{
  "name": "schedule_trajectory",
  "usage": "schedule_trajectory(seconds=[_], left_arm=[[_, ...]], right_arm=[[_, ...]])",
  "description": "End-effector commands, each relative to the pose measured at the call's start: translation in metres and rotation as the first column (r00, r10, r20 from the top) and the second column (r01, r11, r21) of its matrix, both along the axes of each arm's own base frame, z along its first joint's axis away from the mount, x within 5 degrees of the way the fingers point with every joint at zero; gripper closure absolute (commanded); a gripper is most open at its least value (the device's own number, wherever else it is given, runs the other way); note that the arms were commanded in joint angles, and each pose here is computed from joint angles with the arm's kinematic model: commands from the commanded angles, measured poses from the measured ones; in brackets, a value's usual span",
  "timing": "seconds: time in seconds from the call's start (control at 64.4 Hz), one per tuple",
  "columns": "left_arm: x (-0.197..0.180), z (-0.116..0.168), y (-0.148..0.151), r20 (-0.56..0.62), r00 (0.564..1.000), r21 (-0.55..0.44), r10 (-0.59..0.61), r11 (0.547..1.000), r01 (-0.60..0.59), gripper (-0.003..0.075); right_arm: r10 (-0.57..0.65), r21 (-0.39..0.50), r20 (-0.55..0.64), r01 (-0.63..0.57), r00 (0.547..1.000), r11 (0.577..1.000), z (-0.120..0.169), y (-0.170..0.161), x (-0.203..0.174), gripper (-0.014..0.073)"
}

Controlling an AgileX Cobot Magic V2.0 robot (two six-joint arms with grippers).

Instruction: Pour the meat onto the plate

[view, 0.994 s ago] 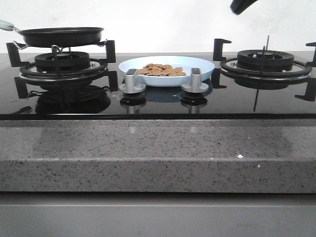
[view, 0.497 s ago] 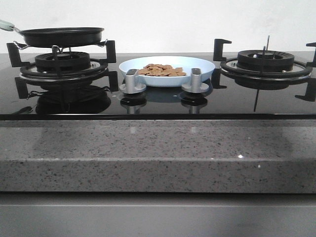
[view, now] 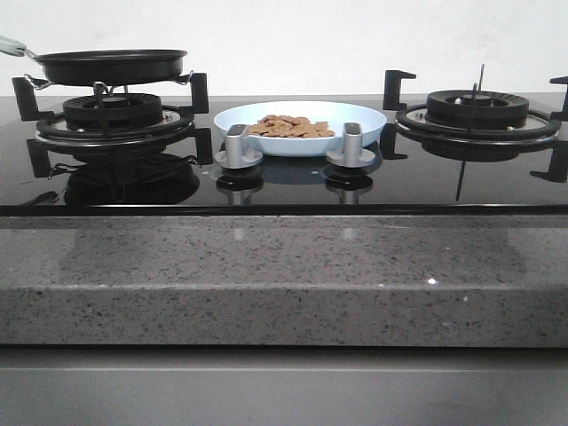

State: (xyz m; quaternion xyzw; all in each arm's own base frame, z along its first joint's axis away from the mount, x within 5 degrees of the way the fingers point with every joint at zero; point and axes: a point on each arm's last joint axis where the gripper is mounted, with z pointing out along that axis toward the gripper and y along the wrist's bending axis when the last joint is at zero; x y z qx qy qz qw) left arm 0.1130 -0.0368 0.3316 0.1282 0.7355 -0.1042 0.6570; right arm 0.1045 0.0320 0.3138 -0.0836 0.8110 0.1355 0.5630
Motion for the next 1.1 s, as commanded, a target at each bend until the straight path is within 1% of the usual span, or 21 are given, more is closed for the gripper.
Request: schedule_trajectory(seconds=[0.0,0.14,0.776,0.932,1.025,1.04,1.087], left_arm=[[0.0002,0.0165,0.0014,0.093,0.995,-0.053,0.022,0.998,-0.017,0.0741],[0.0002,0.0165,0.0014,0.093,0.995,-0.054,0.022,0.998,-0.017,0.0741],[0.0002,0.0165,0.0014,0.093,0.995,-0.054,0.022,0.998,-0.017,0.0741],[0.0008,0.0139,0.0022,0.105,0.994,0.010,0.026,1.000,-0.027,0.0741],[-0.0018,0.0143,0.0060,0.130,0.990,0.026,0.055,0.998,-0.059,0.0741],[-0.0025,0.0141,0.0066,0.139,0.989,0.044,0.057,0.997,-0.064,0.0741],[-0.0063,0.0124,0.0079,0.150,0.987,0.027,0.061,0.997,-0.066,0.0741]], right_arm=[[-0.031,0.021,0.105,0.029,0.994,0.999,0.0157,-0.0022,0.0021,0.0655],[-0.023,0.018,0.088,0.021,0.996,1.000,0.0142,-0.0016,0.0016,0.0655],[-0.023,0.018,0.088,0.021,0.996,1.000,0.0142,-0.0016,0.0016,0.0655],[-0.023,0.018,0.088,0.021,0.996,1.000,0.0142,-0.0016,0.0016,0.0655],[-0.023,0.018,0.088,0.021,0.996,1.000,0.0142,-0.0016,0.0016,0.0655],[-0.023,0.018,0.088,0.021,0.996,1.000,0.0142,-0.0016,0.0016,0.0655],[-0.023,0.018,0.088,0.021,0.996,1.000,0.0142,-0.0016,0.0016,0.0655]])
